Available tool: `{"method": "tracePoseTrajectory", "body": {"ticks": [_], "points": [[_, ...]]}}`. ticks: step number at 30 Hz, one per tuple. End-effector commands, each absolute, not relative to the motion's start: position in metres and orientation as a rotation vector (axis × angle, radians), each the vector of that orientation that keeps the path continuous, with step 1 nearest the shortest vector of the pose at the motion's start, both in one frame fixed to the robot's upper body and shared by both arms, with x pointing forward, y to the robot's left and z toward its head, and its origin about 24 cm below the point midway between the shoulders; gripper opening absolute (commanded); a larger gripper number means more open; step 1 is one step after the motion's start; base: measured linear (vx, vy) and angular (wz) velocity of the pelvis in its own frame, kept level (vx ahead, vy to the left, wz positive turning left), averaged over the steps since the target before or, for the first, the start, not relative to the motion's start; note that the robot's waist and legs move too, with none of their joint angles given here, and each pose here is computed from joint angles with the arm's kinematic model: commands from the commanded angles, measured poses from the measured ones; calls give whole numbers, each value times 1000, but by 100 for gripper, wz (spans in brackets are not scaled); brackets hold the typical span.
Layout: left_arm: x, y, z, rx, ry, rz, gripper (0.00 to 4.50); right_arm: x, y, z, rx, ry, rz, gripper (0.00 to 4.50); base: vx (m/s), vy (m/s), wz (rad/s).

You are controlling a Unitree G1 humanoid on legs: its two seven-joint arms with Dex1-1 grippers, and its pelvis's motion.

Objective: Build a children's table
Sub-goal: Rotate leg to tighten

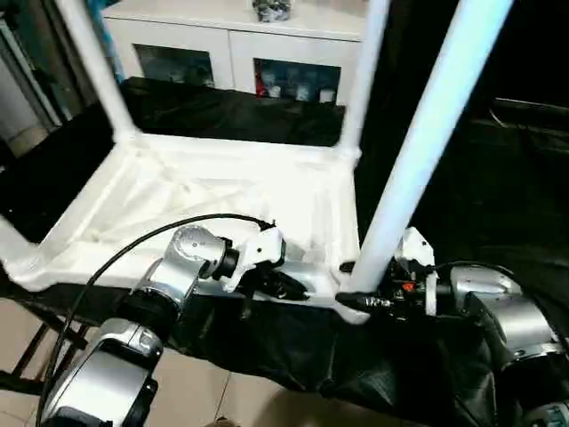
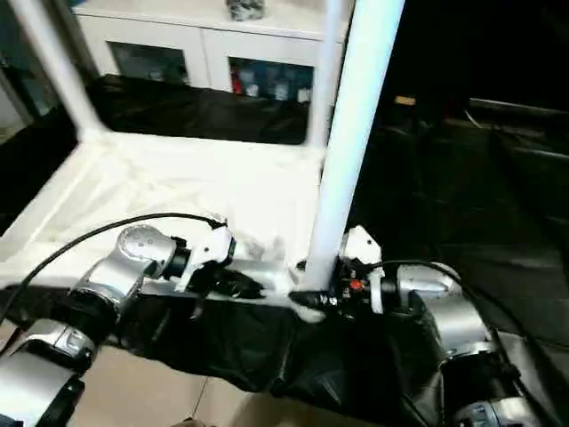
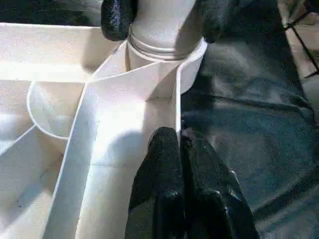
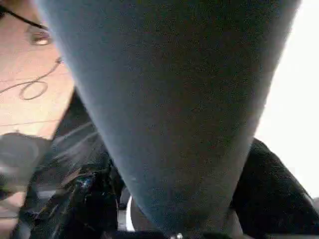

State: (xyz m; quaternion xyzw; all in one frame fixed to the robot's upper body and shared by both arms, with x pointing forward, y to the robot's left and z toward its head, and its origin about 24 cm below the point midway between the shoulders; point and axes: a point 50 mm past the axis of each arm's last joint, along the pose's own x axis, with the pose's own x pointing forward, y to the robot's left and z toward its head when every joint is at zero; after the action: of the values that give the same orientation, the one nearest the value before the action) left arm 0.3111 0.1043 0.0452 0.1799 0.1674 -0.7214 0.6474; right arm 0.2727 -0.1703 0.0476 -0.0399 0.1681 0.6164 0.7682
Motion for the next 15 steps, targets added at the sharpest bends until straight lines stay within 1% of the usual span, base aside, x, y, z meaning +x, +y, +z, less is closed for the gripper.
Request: {"method": "tracePoseTrajectory", "body": {"ticks": [1, 2, 3, 6, 9, 10, 12, 13, 15], "points": [[311, 94, 47, 433, 367, -1670, 0, 265, -154, 41, -71, 416, 1460, 257, 0, 0, 0], [311, 95, 47, 430, 368, -1672, 0, 265, -153, 41, -68, 421, 1473, 238, 0, 0, 0], [311, 95, 47, 430, 368, -1672, 0, 265, -153, 41, -68, 421, 1473, 229, 0, 0, 0], [311, 95, 47, 428, 370, -1677, 0, 263, -153, 40, -64, 427, 1487, 224, 0, 0, 0], [311, 96, 45, 425, 373, -1673, 0, 264, -152, 40, -61, 411, 1465, 213, 0, 0, 0], [311, 96, 45, 420, 372, -1665, 0, 266, -151, 40, -52, 403, 1443, 213, 0, 0, 0], [313, 96, 44, 416, 370, -1609, 0, 270, -150, 38, -40, 357, 1327, 210, 0, 0, 0], [314, 96, 43, 417, 371, -1594, 0, 271, -150, 38, -35, 349, 1303, 209, 0, 0, 0], [318, 93, 41, 409, 375, -1513, 0, 277, -148, 32, -29, 333, 1151, 208, 0, 0, 0]]}}
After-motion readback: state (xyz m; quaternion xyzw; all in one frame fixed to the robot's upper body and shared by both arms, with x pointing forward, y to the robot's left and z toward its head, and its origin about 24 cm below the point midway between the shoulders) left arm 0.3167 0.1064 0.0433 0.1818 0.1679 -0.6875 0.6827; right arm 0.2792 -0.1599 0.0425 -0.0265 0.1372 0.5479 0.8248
